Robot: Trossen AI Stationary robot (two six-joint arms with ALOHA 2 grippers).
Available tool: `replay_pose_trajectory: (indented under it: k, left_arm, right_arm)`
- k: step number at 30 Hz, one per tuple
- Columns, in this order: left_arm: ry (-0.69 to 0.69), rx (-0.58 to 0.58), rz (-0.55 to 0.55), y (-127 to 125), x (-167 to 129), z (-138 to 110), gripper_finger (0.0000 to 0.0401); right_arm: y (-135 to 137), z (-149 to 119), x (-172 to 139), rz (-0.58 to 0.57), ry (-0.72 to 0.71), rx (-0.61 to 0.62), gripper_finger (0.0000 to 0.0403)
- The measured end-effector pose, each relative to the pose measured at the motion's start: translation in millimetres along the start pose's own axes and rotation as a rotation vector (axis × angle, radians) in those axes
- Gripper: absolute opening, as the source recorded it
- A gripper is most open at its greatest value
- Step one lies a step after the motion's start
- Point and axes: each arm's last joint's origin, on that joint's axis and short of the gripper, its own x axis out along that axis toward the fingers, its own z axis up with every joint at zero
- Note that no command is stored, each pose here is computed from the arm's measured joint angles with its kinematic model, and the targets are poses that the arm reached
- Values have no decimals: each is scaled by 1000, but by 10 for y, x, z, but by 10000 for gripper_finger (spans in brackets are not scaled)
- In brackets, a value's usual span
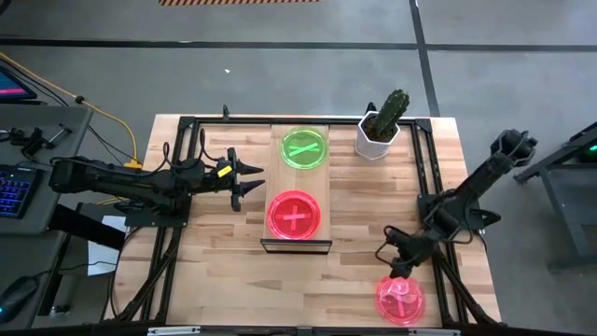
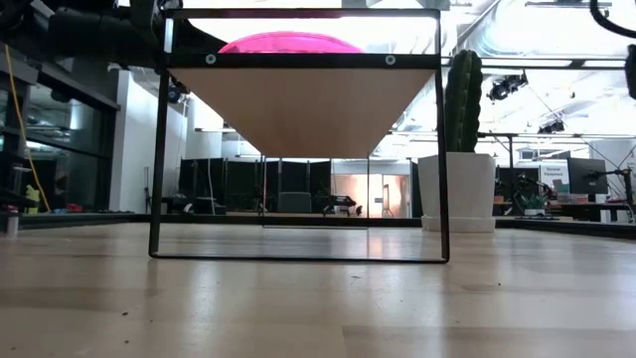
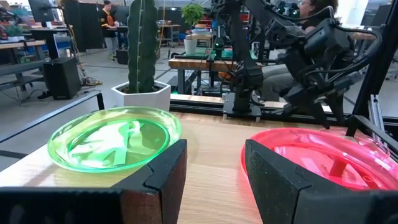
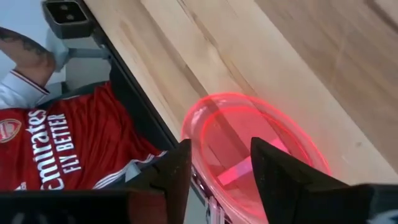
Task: Place and stack plates onto a shelf
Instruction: Stack the pink plate on top of the pink plate on the shelf
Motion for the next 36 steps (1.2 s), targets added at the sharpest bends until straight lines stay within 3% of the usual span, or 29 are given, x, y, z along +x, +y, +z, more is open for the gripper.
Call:
replay_pose_trajectory:
  k: [10, 17, 25, 36]
  left_arm:
    - [0, 0, 0, 0, 0, 0, 152]
    - [0, 0, 0, 0, 0, 0, 152]
    - [0, 9, 0, 0, 0, 0, 152]
    - [0, 11, 0, 0, 0, 0, 152]
  right_arm:
    - [-9, -80, 328, -47, 188, 13, 8]
    - [-121, -79, 609, -144, 306, 63, 3]
    - [-206, -19, 752, -204, 337, 100, 1]
    - [-227, 439, 707, -180, 76, -30, 1]
